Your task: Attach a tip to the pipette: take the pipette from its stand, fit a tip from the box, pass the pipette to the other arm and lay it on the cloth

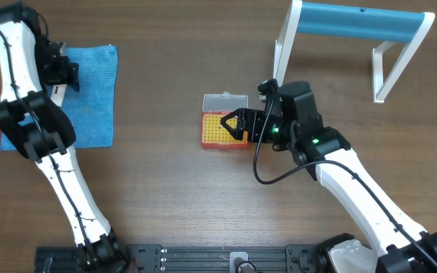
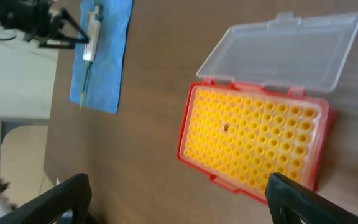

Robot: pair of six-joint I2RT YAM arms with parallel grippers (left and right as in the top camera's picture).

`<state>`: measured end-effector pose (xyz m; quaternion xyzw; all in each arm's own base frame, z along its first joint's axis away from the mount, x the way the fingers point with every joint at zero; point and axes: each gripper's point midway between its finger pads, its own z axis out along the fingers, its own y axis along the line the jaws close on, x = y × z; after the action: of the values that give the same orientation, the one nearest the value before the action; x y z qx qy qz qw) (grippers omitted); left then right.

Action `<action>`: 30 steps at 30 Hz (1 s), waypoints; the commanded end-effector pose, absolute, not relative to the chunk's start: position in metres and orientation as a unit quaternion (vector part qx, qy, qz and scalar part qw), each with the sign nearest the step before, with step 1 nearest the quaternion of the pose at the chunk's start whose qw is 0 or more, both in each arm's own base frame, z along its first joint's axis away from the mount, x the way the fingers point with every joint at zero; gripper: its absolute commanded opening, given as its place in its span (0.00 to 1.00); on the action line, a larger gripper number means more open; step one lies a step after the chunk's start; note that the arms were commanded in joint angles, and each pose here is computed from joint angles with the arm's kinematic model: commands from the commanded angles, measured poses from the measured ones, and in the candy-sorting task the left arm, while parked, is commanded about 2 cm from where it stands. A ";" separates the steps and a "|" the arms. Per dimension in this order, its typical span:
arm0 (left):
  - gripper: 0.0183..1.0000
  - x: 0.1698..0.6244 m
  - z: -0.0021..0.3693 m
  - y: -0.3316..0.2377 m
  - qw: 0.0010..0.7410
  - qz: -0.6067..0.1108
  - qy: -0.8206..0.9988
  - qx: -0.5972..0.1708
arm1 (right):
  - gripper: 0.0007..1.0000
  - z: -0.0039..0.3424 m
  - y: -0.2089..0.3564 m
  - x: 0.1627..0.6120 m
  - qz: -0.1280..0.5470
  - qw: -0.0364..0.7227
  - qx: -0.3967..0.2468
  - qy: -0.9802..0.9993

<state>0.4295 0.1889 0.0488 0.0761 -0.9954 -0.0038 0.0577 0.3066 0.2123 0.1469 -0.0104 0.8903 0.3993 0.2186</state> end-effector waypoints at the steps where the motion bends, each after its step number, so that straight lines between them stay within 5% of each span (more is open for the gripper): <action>1: 0.86 0.422 0.167 0.168 -0.050 0.011 -0.995 0.091 | 0.95 0.194 0.179 0.324 0.364 0.339 -0.042 0.867; 8: 0.85 0.401 0.286 0.133 -0.198 0.042 -0.974 0.101 | 0.95 0.248 0.117 0.303 0.283 0.446 -0.028 0.849; 14: 0.85 0.325 0.357 0.101 -0.267 0.022 -0.959 0.097 | 0.95 0.278 0.060 0.261 0.159 0.529 0.019 0.833; 20: 0.86 0.202 0.351 0.043 -0.284 0.033 -0.954 0.090 | 0.95 0.308 0.049 0.200 0.131 0.605 -0.035 0.785; 29: 0.88 0.085 0.308 -0.021 -0.406 0.034 -0.912 0.056 | 0.95 0.282 0.018 0.123 0.093 0.625 0.000 0.775; 30: 0.94 0.079 0.308 -0.023 -0.428 0.026 -0.902 0.051 | 0.95 0.276 0.014 0.124 0.082 0.612 0.007 0.786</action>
<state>0.0959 -0.0096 0.3160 0.0636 -0.9229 0.0235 -0.3790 0.1254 0.0305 0.2852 -0.0161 0.7775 0.1253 0.6160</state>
